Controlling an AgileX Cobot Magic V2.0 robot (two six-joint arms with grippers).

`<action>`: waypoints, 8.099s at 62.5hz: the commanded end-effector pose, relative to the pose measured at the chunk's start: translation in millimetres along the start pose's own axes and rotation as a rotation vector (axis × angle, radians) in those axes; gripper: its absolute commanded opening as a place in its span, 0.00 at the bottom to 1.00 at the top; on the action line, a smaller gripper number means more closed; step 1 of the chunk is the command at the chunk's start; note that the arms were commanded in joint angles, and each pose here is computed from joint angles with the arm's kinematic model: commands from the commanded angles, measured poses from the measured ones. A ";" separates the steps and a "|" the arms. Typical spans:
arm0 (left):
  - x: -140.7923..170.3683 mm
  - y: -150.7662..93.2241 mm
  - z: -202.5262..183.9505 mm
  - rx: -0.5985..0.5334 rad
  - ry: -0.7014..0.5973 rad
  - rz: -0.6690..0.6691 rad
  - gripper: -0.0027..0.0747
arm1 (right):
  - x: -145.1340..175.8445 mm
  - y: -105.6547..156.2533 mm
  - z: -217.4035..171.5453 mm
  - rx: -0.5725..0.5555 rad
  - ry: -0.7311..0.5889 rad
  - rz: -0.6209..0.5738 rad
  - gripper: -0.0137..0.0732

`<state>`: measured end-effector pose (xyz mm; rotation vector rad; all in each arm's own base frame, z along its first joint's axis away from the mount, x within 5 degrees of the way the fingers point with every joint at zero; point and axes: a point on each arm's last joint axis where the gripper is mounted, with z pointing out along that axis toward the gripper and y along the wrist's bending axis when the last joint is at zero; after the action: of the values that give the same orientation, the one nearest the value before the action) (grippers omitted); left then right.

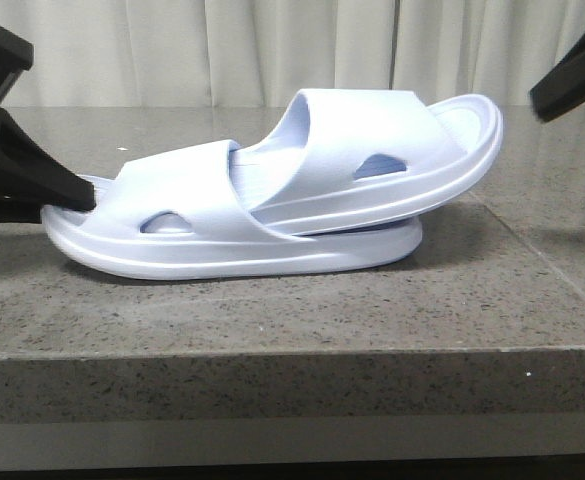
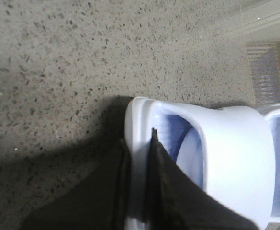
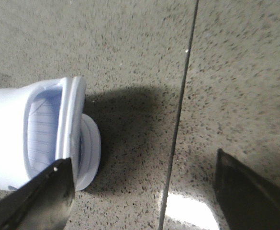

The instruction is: Insert blue slippers together front up

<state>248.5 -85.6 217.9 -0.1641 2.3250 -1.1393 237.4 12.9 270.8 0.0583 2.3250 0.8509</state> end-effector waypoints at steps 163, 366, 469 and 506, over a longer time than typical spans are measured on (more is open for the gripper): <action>36.7 -80.3 -194.8 -0.646 -0.320 0.628 0.58 | 95.4 71.4 -150.0 0.473 -0.213 -0.371 0.80; 134.9 28.6 -163.4 -0.499 -1.103 0.788 0.01 | 96.6 71.2 -149.5 0.470 -0.204 -0.368 0.08; 134.9 29.0 -163.1 -0.501 -1.097 0.786 0.01 | 176.6 -11.9 -77.9 0.344 -0.912 -0.555 0.08; 134.9 29.1 -163.0 -0.501 -1.095 0.785 0.01 | 176.6 -12.1 -77.6 0.345 -0.913 -0.555 0.08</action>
<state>55.9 1.1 214.1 -0.0119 1.4604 0.0181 56.6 5.2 198.2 -0.0495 1.5757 0.0883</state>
